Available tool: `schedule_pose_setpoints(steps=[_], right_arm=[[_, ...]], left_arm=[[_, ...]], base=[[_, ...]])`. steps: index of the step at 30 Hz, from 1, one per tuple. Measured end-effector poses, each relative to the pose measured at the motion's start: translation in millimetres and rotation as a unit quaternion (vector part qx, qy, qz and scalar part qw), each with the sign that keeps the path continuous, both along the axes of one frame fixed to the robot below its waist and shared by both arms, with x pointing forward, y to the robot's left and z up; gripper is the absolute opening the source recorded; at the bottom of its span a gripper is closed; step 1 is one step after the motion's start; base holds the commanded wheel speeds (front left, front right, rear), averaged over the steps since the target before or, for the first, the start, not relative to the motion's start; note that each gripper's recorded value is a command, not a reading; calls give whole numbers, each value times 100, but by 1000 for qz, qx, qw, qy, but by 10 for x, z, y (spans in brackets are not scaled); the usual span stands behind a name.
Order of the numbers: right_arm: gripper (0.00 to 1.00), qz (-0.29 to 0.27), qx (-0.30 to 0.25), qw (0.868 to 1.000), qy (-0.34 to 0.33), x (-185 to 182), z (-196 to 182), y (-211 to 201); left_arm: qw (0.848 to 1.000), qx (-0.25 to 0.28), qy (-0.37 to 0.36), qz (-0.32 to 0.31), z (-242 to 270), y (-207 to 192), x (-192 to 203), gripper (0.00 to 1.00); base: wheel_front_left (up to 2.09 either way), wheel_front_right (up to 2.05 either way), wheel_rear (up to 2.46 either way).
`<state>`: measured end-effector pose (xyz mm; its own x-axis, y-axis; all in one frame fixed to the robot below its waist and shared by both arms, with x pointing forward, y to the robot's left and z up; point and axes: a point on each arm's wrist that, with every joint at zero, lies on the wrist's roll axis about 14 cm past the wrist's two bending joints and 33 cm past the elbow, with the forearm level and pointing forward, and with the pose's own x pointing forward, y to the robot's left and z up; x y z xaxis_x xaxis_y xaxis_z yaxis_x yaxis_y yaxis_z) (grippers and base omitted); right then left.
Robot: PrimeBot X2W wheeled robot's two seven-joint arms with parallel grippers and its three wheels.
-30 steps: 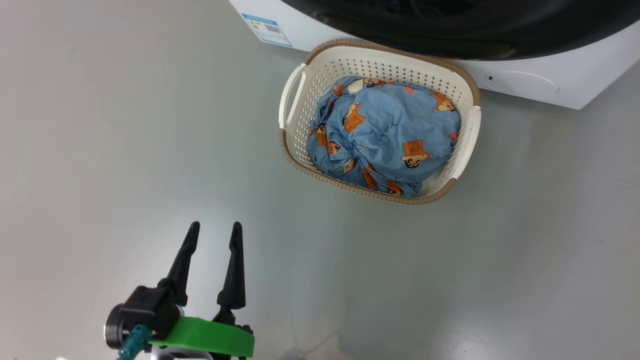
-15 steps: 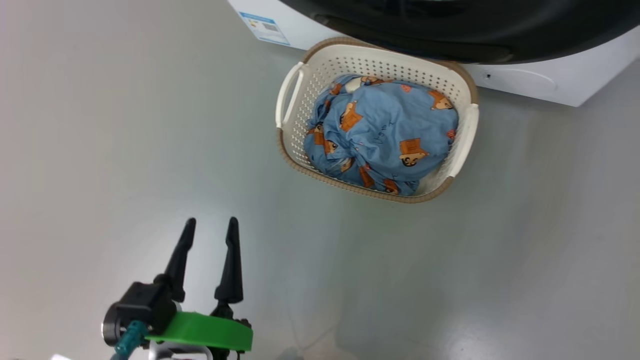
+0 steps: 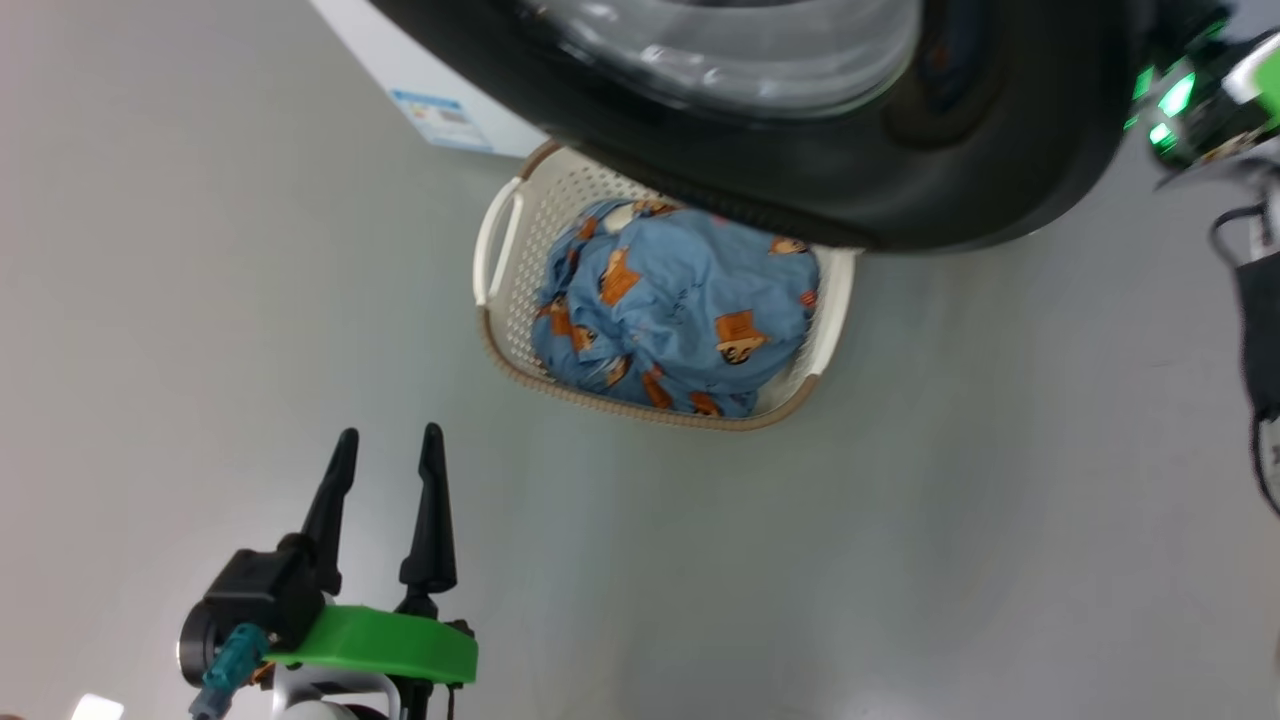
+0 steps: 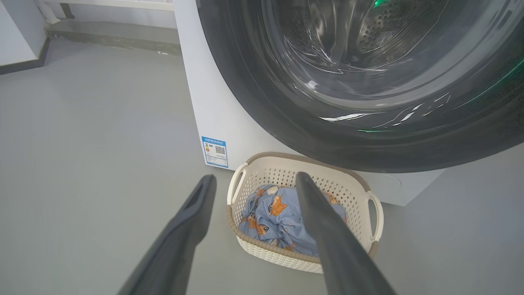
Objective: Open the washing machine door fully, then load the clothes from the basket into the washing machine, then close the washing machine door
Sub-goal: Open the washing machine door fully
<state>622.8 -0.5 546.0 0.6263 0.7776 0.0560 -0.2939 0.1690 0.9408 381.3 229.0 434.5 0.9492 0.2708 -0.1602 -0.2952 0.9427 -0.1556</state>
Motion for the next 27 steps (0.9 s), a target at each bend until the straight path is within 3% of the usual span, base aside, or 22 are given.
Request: schedule_pose_setpoints(steps=[8,27], right_arm=[[0,40,-30,999,4,-420,14,111],[0,152,-12,988,-5,-1766,306,723]], left_arm=[[1000,-3,-25,-11,133,-23,41,100],[997,-12,-78,-21,476,-31,-226,100]], base=[[0,0,0],[0,0,0]])
